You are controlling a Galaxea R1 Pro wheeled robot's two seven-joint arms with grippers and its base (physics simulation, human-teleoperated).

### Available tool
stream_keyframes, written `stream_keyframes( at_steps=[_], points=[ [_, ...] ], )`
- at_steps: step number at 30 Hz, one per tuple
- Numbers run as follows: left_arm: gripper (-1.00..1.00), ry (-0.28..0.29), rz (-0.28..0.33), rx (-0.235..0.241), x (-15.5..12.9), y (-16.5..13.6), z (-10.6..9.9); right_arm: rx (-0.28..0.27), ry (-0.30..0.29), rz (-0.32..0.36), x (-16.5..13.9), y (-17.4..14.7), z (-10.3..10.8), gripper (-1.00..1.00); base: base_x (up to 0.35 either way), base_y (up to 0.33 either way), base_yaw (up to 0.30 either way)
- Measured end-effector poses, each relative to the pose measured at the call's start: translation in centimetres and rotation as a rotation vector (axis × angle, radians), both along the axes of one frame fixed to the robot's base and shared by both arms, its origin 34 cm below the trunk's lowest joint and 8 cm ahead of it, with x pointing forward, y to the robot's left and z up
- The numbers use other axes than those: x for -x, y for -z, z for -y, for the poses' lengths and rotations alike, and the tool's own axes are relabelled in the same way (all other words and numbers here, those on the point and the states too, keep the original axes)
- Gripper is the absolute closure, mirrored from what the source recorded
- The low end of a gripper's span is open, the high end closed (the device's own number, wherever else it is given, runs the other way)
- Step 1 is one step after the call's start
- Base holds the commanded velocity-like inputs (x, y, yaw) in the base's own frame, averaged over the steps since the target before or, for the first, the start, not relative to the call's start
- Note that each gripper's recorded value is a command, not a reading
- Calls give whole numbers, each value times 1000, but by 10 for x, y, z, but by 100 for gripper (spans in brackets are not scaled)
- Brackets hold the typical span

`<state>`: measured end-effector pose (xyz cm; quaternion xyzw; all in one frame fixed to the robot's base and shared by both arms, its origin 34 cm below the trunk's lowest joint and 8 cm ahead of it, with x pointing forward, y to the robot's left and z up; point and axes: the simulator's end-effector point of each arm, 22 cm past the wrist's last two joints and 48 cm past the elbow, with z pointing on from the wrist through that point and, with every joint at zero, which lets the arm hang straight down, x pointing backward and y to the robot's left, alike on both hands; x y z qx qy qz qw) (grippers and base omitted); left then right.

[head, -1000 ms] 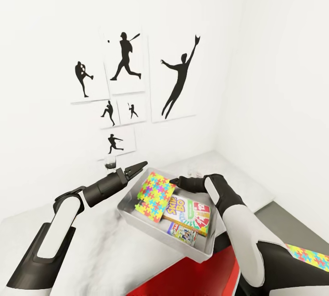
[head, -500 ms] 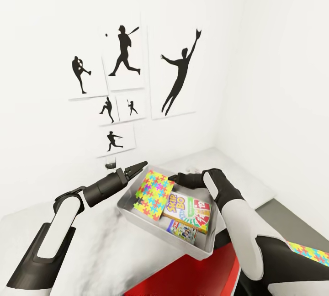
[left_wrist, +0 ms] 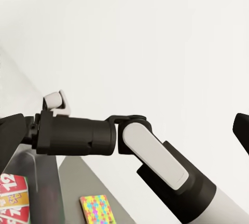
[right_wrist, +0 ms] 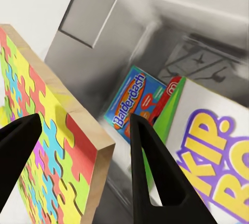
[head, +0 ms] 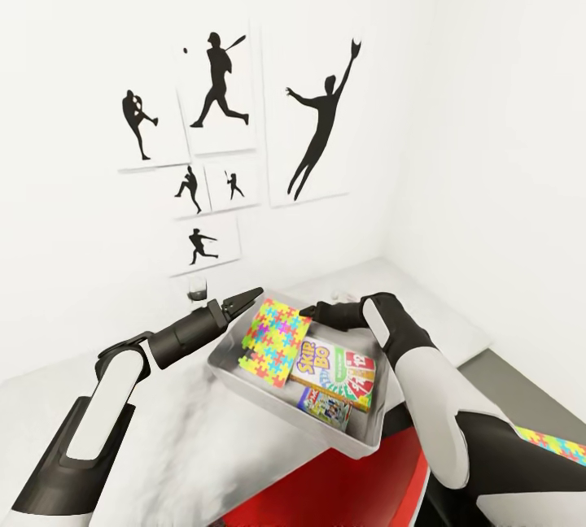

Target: Put all the toys in the child's room - the three board games (two on the bed and one on the table), the two jigsaw puzzles on the table, and the tennis ball on the table - inside the toy box on the table in the child's room.

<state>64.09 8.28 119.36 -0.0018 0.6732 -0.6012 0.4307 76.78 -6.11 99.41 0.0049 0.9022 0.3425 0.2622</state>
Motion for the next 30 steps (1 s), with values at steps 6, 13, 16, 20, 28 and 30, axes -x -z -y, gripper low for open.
stream_keyframes(
  at_steps=[6, 13, 16, 20, 28, 30],
  points=[
    [-100, 0, -10, 0, -2, 5, 0, 1, 0, -9, -1, 5, 1, 100, 0, 0, 0],
    [-100, 0, -21, 0, -4, 11, 0, 0, 1, -20, -1, 12, 1, 100, 0, 0, 0],
    [-100, 0, -25, -1, -5, 14, 0, 0, 1, -25, -1, 15, 1, 100, 0, 0, 0],
    [-100, 0, -31, -1, -6, 17, 0, 0, 1, -31, -1, 19, 1, 100, 0, 0, 0],
    [-100, 5, -39, 7, -7, 21, 0, -1, 1, -43, -1, 27, 2, 100, 0, 0, 0],
    [-100, 8, -38, 11, -7, 21, 0, -1, 1, -44, -1, 28, 1, 100, 0, 0, 0]
  ],
)
